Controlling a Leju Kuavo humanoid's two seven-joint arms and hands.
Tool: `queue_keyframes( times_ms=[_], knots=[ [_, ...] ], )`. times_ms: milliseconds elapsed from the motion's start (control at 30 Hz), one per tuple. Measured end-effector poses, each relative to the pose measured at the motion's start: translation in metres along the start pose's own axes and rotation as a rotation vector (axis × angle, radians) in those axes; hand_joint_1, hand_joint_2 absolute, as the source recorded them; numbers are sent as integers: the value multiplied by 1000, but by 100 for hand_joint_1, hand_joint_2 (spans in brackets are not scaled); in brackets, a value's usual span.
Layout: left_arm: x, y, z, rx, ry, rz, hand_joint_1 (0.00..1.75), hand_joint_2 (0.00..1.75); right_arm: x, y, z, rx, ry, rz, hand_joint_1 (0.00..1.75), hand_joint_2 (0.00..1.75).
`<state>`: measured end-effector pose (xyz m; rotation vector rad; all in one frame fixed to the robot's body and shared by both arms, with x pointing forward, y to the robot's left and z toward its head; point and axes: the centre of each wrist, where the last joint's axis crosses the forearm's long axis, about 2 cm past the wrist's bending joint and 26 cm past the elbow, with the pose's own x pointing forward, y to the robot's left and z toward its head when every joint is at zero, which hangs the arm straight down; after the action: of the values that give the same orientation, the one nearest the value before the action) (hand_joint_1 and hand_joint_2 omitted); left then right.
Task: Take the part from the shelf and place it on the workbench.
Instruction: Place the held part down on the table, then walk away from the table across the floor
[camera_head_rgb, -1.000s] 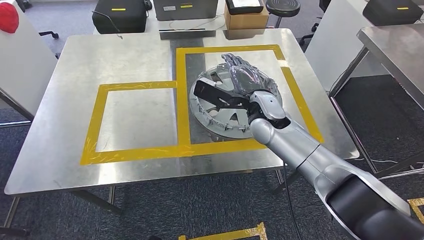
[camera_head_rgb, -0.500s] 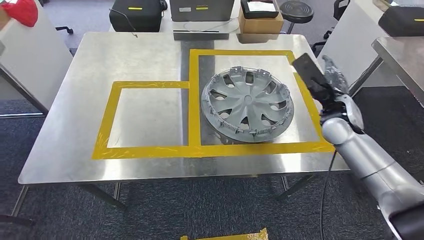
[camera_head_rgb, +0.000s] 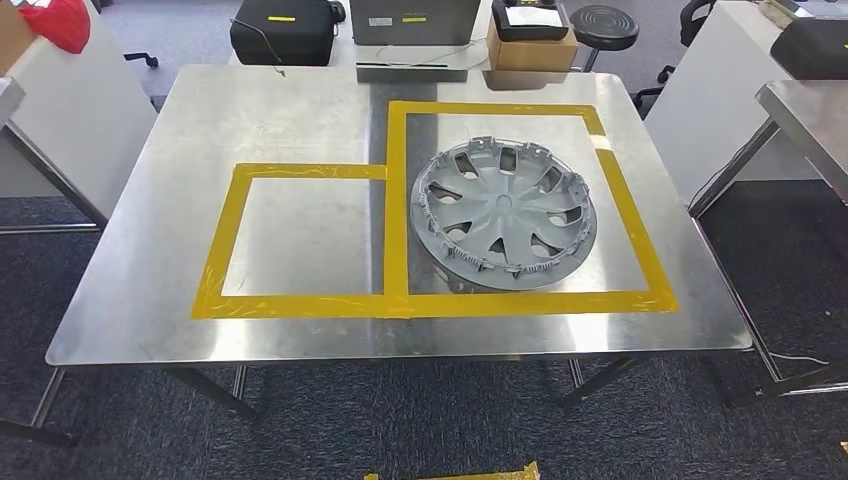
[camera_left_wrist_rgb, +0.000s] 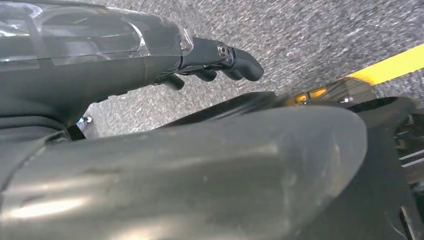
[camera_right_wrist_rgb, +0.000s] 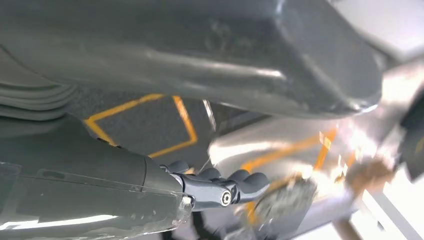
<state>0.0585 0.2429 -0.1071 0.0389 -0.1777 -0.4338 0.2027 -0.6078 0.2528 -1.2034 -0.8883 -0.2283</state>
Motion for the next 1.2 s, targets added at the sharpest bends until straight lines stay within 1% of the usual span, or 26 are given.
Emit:
queue_keyframes(
  times_ms=[100,200,367,467,567,667,833,1200],
  knots=[
    [1,0,0,4,-7,4,0,0,-10,-22,-3,-80,35,-49,0,0],
    [2,1,0,5,-9,4,0,0,-18,-40,-4,-134,64,-94,0,0],
    [4,2,0,10,-17,11,0,0,-29,-55,-4,-201,103,-158,0,0],
    [6,3,0,11,-21,20,0,0,-37,-62,-3,-271,143,-247,0,0],
    [7,3,0,10,-13,24,0,0,-48,-63,-1,-319,179,-336,0,0],
    [7,3,0,10,-10,25,0,0,-58,-60,1,-334,204,-376,0,0],
    [8,4,0,11,-11,25,0,0,-69,-57,2,-335,231,-378,0,0],
    [9,5,0,11,-10,24,0,0,-80,-55,4,-319,262,-368,0,0]
  ],
)
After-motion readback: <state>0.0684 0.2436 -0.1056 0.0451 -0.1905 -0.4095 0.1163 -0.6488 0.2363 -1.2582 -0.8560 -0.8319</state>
